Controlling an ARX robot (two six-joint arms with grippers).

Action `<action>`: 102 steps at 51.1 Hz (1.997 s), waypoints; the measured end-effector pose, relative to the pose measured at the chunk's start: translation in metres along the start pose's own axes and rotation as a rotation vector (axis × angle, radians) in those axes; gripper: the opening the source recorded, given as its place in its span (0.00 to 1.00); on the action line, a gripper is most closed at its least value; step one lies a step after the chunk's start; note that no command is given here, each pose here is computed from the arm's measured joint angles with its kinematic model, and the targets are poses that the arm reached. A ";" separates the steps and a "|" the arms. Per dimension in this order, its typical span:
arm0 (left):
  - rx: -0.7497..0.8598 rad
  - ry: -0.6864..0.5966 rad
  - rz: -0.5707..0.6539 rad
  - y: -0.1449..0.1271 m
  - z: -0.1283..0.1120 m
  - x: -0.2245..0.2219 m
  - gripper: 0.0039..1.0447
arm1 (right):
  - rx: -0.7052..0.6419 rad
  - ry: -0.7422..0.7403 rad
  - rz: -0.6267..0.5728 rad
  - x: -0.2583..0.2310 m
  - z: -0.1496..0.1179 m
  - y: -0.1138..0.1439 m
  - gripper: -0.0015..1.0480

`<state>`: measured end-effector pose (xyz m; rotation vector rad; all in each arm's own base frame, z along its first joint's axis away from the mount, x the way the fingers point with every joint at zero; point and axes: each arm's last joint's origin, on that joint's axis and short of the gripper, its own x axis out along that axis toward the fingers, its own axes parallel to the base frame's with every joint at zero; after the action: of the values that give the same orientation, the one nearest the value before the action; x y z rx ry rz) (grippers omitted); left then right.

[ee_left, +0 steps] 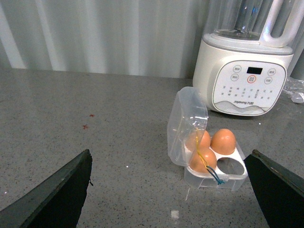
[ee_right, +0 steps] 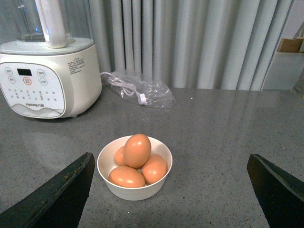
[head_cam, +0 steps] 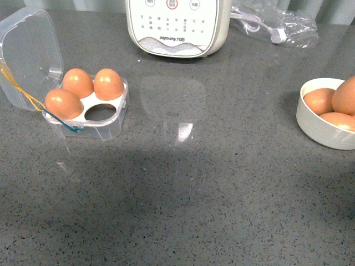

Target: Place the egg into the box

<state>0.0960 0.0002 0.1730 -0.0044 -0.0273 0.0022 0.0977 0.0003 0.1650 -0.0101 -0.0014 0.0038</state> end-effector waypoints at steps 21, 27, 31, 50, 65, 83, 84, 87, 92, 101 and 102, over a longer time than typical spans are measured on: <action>0.000 0.000 0.000 0.000 0.000 0.000 0.94 | 0.000 0.000 0.000 0.000 0.000 0.000 0.93; 0.000 0.000 0.000 0.000 0.000 0.000 0.94 | 0.000 0.000 0.000 0.000 0.000 0.000 0.93; 0.000 0.000 0.000 0.000 0.000 0.000 0.94 | 0.000 0.000 0.000 0.000 0.000 0.000 0.93; 0.000 0.000 0.000 0.000 0.000 0.000 0.94 | 0.000 0.000 0.000 0.000 0.000 0.000 0.93; 0.000 0.000 0.000 0.000 0.000 0.000 0.94 | -0.235 0.104 -0.044 0.025 0.015 0.005 0.93; 0.000 0.000 0.000 0.000 0.000 0.000 0.94 | -0.192 0.421 0.092 0.105 0.036 0.015 0.93; 0.000 0.000 0.000 0.000 0.000 0.000 0.94 | -0.186 0.429 0.097 0.108 0.037 0.015 0.93; 0.000 0.000 0.000 0.000 0.000 0.000 0.94 | -0.178 0.473 0.101 0.124 0.041 0.016 0.93; 0.000 0.000 0.000 0.000 0.000 0.000 0.94 | -0.157 0.574 0.089 0.152 0.048 0.014 0.93; 0.000 0.000 0.000 0.000 0.000 0.000 0.94 | -0.114 0.727 0.079 0.186 0.043 0.008 0.93; 0.000 0.000 0.000 0.000 0.000 0.000 0.94 | -0.107 0.740 0.084 0.190 0.042 0.008 0.93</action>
<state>0.0960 0.0002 0.1730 -0.0048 -0.0273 0.0022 0.2876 0.0099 0.2068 -0.1184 0.7386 0.0837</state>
